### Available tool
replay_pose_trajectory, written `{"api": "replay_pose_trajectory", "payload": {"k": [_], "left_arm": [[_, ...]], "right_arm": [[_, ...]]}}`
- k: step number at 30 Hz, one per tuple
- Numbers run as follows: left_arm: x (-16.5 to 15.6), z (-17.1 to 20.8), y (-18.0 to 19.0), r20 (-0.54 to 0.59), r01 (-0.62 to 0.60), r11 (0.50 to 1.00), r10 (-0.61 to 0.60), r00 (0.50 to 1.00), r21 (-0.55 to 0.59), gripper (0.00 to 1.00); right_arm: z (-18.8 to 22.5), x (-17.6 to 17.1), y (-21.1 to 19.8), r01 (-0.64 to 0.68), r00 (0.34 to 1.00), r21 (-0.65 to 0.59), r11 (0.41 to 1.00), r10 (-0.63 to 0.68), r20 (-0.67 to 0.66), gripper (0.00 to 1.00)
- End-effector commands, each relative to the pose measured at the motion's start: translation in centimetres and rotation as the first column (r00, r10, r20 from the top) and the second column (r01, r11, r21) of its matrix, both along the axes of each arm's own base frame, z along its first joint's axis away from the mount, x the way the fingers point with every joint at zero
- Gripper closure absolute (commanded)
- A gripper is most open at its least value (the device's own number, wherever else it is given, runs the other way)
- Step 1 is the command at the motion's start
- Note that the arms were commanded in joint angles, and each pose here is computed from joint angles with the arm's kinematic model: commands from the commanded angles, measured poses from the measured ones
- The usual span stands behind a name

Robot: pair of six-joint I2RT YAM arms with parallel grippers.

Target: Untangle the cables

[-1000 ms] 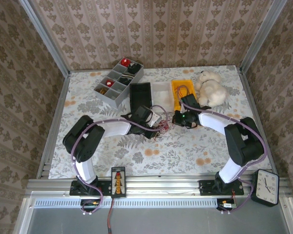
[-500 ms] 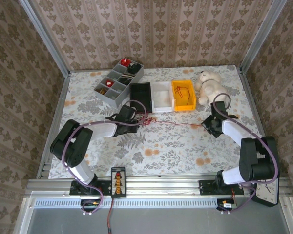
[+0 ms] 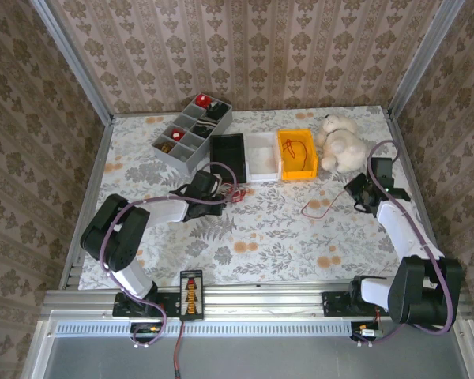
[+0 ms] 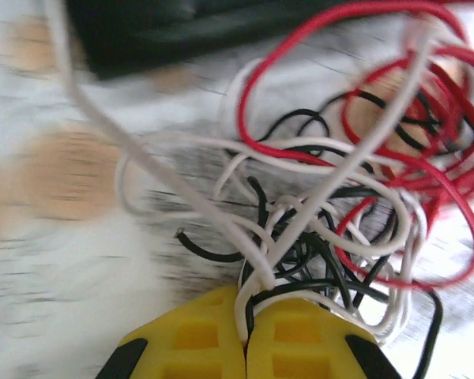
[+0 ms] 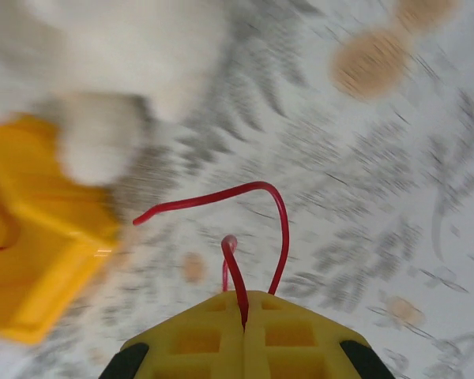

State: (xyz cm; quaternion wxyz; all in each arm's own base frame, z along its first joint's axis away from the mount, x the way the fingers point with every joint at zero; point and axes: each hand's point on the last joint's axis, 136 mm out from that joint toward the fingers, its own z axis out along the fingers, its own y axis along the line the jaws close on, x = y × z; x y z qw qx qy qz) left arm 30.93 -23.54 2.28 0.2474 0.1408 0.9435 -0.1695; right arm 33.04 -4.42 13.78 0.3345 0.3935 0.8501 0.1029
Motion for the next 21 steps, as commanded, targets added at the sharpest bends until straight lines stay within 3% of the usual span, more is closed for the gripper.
{"api": "replay_pose_trajectory", "payload": {"k": [1, 6, 12, 15, 21], "left_arm": [[-3.0, 0.5, -4.4, -0.045, 0.243, 0.959, -0.252, 0.967, -0.143, 1.00], [-3.0, 0.8, -5.5, -0.054, 0.281, 0.945, -0.293, 0.955, -0.165, 1.00], [-2.8, 0.2, -5.5, -0.077, 0.272, 0.950, -0.286, 0.955, -0.152, 1.00], [-2.8, 0.2, -5.5, -0.079, 0.268, 0.952, -0.281, 0.956, -0.145, 1.00], [-2.7, 0.1, -5.3, -0.079, 0.262, 0.955, -0.274, 0.958, -0.140, 1.00]], "right_arm": [[8.3, 2.9, 1.5, -0.136, 0.963, -0.062, 0.989, 0.147, 0.225, 1.00], [15.3, 4.7, 1.9, -0.161, 0.917, -0.121, 0.979, 0.194, 0.349, 1.00], [18.4, 8.7, 2.2, -0.168, 0.887, -0.148, 0.975, 0.215, 0.408, 1.00], [17.9, 11.5, 3.2, -0.198, 0.887, -0.183, 0.963, 0.255, 0.385, 1.00], [13.0, 16.5, 6.7, -0.290, 0.906, -0.296, 0.910, 0.361, 0.221, 1.00]]}}
